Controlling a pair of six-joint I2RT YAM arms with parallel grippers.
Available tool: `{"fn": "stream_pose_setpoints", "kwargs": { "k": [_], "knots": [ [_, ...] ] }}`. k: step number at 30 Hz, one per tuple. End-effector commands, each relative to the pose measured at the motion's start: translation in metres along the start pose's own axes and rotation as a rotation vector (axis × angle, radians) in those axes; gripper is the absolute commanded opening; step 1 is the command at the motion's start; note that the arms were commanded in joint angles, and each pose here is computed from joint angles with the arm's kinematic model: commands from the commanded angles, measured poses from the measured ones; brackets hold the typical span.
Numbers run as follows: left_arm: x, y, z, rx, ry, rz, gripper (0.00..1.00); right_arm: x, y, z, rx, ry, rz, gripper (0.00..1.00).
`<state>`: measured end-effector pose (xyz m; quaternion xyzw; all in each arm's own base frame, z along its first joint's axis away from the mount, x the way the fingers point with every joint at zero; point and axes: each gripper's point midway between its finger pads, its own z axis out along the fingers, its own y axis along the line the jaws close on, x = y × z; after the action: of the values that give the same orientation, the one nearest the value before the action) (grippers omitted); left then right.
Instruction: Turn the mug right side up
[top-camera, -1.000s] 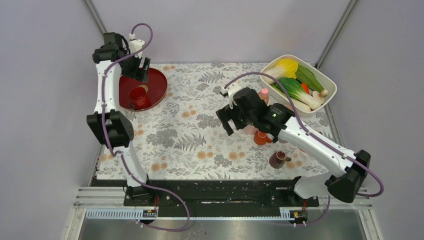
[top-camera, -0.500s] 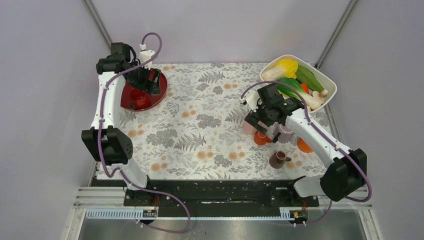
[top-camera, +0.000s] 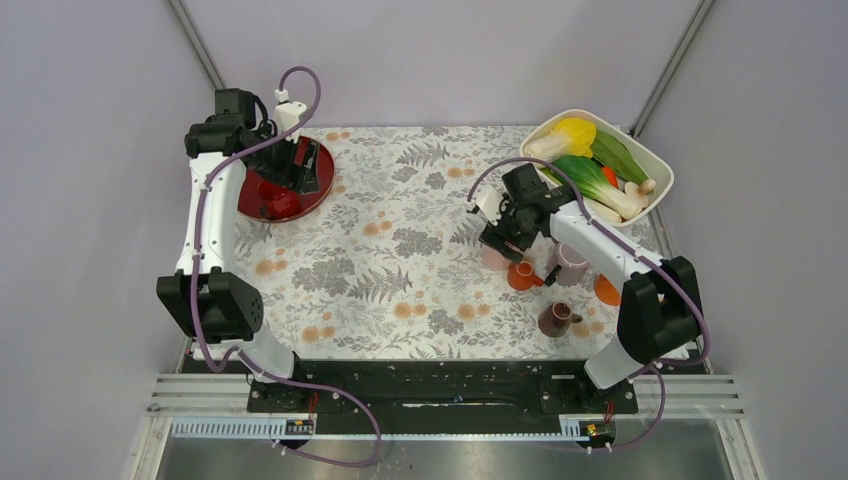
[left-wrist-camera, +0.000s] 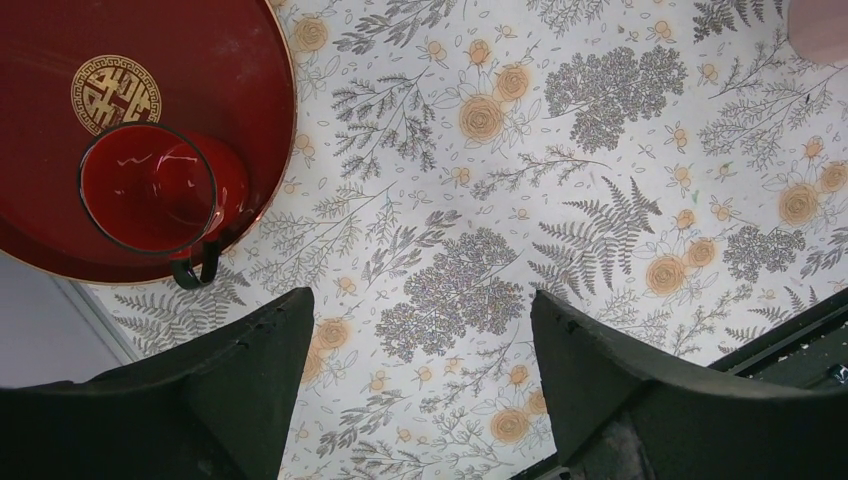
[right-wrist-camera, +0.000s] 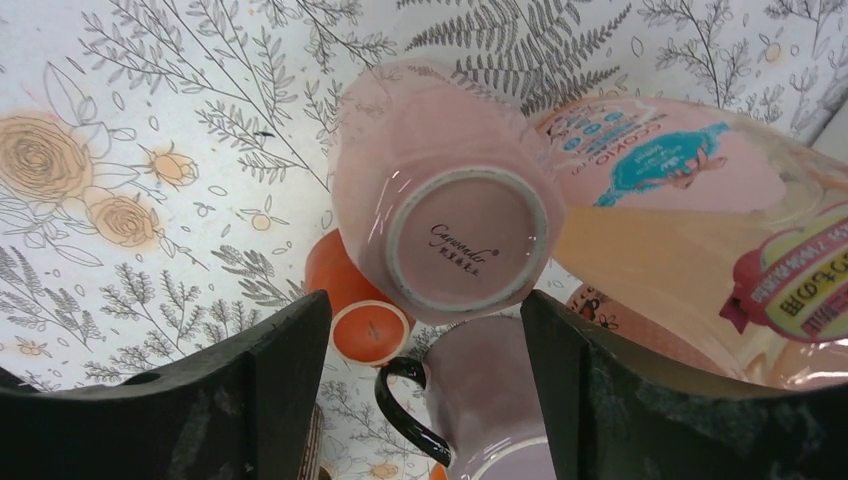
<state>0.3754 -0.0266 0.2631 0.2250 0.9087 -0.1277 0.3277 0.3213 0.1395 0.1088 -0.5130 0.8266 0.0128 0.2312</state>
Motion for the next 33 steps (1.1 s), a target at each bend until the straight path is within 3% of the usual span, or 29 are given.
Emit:
{"fn": "stream_pose_setpoints", "kwargs": {
  "k": [1, 9, 15, 20, 26, 33],
  "knots": [
    [-0.005, -0.009, -0.010, 0.014, -0.044, 0.035, 0.82, -0.024, 0.005, -0.007, -0.060, -0.081, 0.062, 0.76],
    [-0.006, -0.008, -0.009, 0.013, -0.043, 0.023, 0.82, -0.047, 0.034, -0.010, -0.171, -0.156, 0.294, 0.60],
    [-0.010, -0.009, -0.006, 0.027, -0.048, 0.005, 0.82, -0.083, 0.074, -0.001, -0.279, -0.163, 0.404, 0.57],
    [-0.007, -0.009, -0.006, 0.025, -0.043, 0.008, 0.82, -0.096, 0.093, -0.009, -0.336, -0.115, 0.388, 0.72],
    [-0.006, -0.008, -0.010, 0.008, -0.043, 0.035, 0.82, -0.068, 0.077, -0.025, -0.209, -0.064, 0.289, 0.87],
    [-0.008, -0.014, -0.012, 0.030, -0.060, 0.022, 0.82, -0.050, 0.078, 0.006, -0.212, -0.076, 0.089, 0.89]
  ]
}}
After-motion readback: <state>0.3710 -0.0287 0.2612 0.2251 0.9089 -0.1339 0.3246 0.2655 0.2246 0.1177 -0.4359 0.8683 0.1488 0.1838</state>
